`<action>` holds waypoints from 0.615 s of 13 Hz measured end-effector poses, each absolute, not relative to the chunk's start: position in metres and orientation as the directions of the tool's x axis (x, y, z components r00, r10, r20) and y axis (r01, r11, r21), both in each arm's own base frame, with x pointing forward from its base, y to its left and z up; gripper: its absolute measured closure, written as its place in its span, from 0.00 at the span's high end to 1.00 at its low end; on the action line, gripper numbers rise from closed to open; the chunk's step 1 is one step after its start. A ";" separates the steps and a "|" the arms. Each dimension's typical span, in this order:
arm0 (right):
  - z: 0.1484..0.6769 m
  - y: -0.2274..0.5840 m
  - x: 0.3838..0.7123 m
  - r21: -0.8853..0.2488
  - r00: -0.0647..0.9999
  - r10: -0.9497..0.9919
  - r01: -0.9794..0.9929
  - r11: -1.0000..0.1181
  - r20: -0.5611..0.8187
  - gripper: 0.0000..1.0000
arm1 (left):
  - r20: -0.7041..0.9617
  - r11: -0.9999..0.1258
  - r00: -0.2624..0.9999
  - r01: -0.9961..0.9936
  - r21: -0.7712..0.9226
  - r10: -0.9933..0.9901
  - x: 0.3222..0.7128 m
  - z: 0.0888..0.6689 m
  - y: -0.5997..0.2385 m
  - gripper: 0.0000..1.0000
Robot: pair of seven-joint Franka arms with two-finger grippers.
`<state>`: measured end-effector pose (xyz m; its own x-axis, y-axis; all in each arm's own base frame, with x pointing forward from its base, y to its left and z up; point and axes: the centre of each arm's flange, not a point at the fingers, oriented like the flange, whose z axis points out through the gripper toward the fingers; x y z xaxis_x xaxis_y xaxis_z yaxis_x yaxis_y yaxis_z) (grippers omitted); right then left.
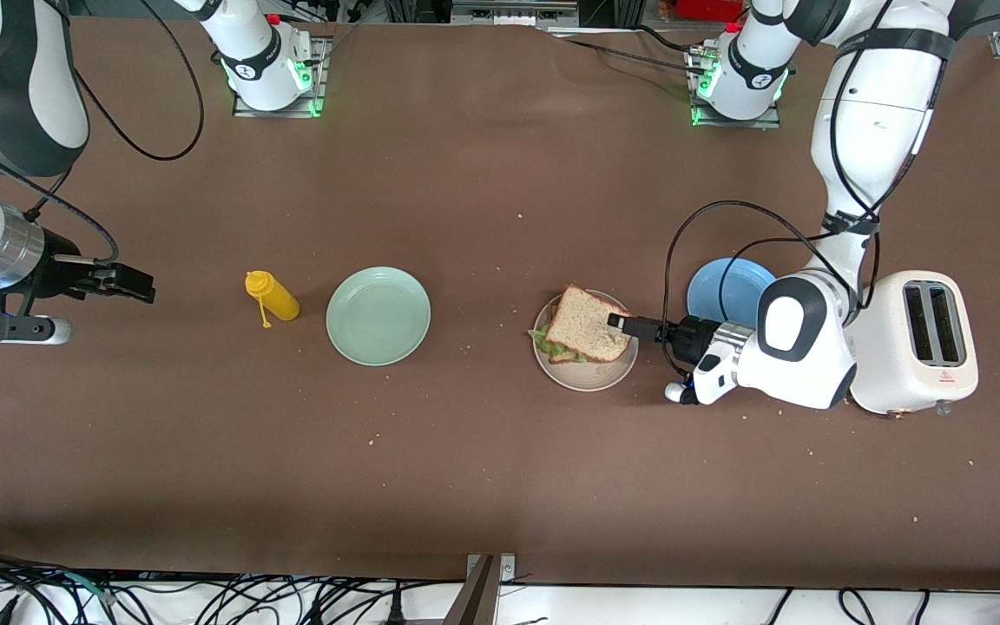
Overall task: Make sandwich in beige plate with both arms
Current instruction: 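Lower the toast onto the lettuce with the left gripper, then open the left gripper and lift it away from the sandwich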
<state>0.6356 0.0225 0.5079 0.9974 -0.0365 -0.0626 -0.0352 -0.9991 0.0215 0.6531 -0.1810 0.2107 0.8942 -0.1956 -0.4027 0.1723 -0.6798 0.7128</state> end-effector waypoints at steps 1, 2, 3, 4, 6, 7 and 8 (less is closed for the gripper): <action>0.508 0.023 0.636 0.022 0.997 -0.037 -0.035 -0.999 -0.063 1.00 | -0.399 -0.682 0.897 0.171 0.711 -0.191 0.654 0.211 -0.179 1.00; 0.508 0.022 0.636 0.022 0.997 -0.037 -0.035 -0.999 -0.063 1.00 | -0.396 -0.688 0.899 0.168 0.706 -0.187 0.656 0.211 -0.176 1.00; 0.508 0.022 0.636 0.022 0.997 -0.037 -0.035 -0.999 -0.063 1.00 | -0.393 -0.702 0.901 0.158 0.695 -0.186 0.657 0.212 -0.170 1.00; 0.508 0.023 0.636 0.022 0.997 -0.037 -0.035 -0.999 -0.063 1.00 | -0.388 -0.717 0.903 0.147 0.682 -0.185 0.659 0.213 -0.163 1.00; 0.508 0.023 0.636 0.022 0.997 -0.037 -0.035 -0.999 -0.063 1.00 | -0.371 -0.747 0.911 0.119 0.654 -0.180 0.666 0.220 -0.145 1.00; 0.508 0.022 0.635 0.022 0.997 -0.037 -0.035 -0.999 -0.064 1.00 | -0.358 -0.770 0.916 0.095 0.631 -0.181 0.669 0.227 -0.134 1.00; 0.508 0.022 0.635 0.022 0.997 -0.037 -0.035 -0.999 -0.064 1.00 | -0.341 -0.791 0.922 0.069 0.607 -0.181 0.673 0.239 -0.124 1.00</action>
<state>0.6355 0.0225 0.5075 0.9973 -0.0367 -0.0638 -0.0354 -0.9991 0.0216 0.6727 -0.1237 0.2388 0.9225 -0.1810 -0.3410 0.0693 -0.7914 0.6074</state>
